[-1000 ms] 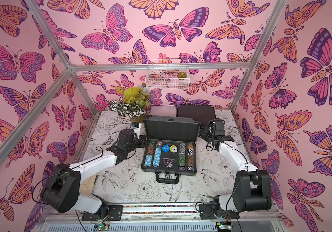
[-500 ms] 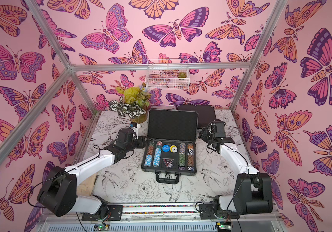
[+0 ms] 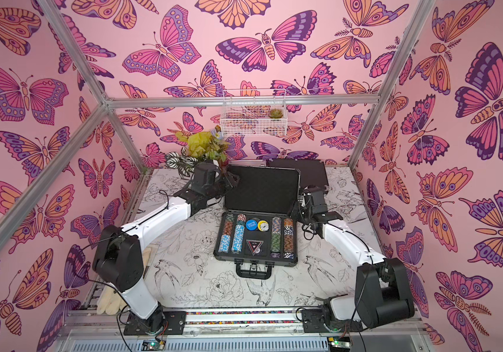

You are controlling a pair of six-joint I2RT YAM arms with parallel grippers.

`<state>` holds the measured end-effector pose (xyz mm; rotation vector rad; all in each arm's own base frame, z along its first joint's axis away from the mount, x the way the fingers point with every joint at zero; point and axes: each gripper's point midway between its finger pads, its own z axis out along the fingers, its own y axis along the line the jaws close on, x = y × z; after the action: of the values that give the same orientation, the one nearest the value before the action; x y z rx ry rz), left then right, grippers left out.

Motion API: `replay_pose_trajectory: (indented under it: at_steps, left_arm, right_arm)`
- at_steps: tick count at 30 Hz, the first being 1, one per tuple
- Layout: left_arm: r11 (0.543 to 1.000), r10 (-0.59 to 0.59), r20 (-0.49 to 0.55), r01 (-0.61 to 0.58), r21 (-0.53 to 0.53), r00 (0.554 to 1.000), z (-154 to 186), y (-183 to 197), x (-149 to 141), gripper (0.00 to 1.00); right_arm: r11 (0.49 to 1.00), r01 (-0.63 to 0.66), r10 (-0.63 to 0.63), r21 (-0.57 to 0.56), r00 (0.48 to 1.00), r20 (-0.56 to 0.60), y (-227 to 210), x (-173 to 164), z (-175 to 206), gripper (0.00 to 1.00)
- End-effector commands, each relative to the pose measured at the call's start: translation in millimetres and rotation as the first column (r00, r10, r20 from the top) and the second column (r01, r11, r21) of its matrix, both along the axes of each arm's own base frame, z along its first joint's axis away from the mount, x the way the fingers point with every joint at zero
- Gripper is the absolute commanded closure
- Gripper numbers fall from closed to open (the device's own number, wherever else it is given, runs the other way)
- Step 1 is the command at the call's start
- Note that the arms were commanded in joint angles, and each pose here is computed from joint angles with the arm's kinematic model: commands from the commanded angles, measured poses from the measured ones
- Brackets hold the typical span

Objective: Close the poker set cases
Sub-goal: Close the lid of the poker set case.

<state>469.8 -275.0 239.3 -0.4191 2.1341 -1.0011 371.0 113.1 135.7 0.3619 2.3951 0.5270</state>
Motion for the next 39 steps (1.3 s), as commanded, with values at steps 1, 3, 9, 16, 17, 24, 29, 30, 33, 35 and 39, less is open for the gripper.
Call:
replay_pose_trajectory:
  at_steps: [1, 3, 9, 16, 17, 24, 29, 30, 33, 35, 39]
  left_arm:
    - [0.989, 0.093, -0.057, -0.099, -0.113, 0.994, 10, -5, 20, 0.49]
    - [0.982, 0.123, -0.077, -0.132, -0.137, 0.989, 6, -7, 32, 0.49]
    - [0.964, 0.165, -0.125, -0.187, -0.190, 0.978, -6, -17, 61, 0.49]
    - [0.952, 0.185, -0.143, -0.213, -0.220, 0.972, -18, -26, 86, 0.50]
    - [0.948, 0.191, -0.148, -0.222, -0.229, 0.970, -18, -25, 90, 0.51]
    - [0.932, 0.218, -0.153, -0.253, -0.262, 0.964, -27, -18, 115, 0.57]
    - [0.918, 0.227, -0.162, -0.266, -0.294, 0.960, -33, -13, 125, 0.63]
    - [0.917, 0.229, -0.166, -0.270, -0.295, 0.959, -34, -12, 126, 0.64]
    - [0.915, 0.223, -0.170, -0.266, -0.303, 0.960, -35, -12, 128, 0.65]
    - [0.913, 0.230, -0.173, -0.274, -0.302, 0.958, -38, -11, 130, 0.66]
    - [0.910, 0.226, -0.180, -0.274, -0.312, 0.957, -40, -11, 134, 0.73]
  right_arm:
    - [1.000, -0.006, 0.006, 0.000, 1.000, -0.003, 10, 0, -6, 0.38]
    - [1.000, -0.017, 0.017, 0.009, 1.000, -0.005, 16, -1, -8, 0.38]
    - [0.998, -0.065, 0.065, 0.021, 0.998, 0.005, 37, -4, -8, 0.38]
    - [0.997, -0.076, 0.076, 0.033, 0.997, 0.004, 42, -4, -8, 0.38]
    - [0.997, -0.076, 0.076, 0.031, 0.997, 0.004, 41, -4, -8, 0.38]
    - [0.996, -0.080, 0.080, 0.035, 0.997, -0.001, 42, -5, -11, 0.39]
    - [0.996, -0.084, 0.084, 0.038, 0.996, 0.000, 44, -3, -11, 0.39]
    - [0.996, -0.086, 0.086, 0.037, 0.996, -0.003, 44, -3, -11, 0.39]
    - [0.996, -0.087, 0.087, 0.037, 0.996, -0.003, 45, -1, -11, 0.39]
    - [0.995, -0.088, 0.088, 0.037, 0.996, -0.004, 45, -1, -11, 0.39]
    - [0.995, -0.091, 0.091, 0.035, 0.996, -0.006, 46, -2, -11, 0.39]
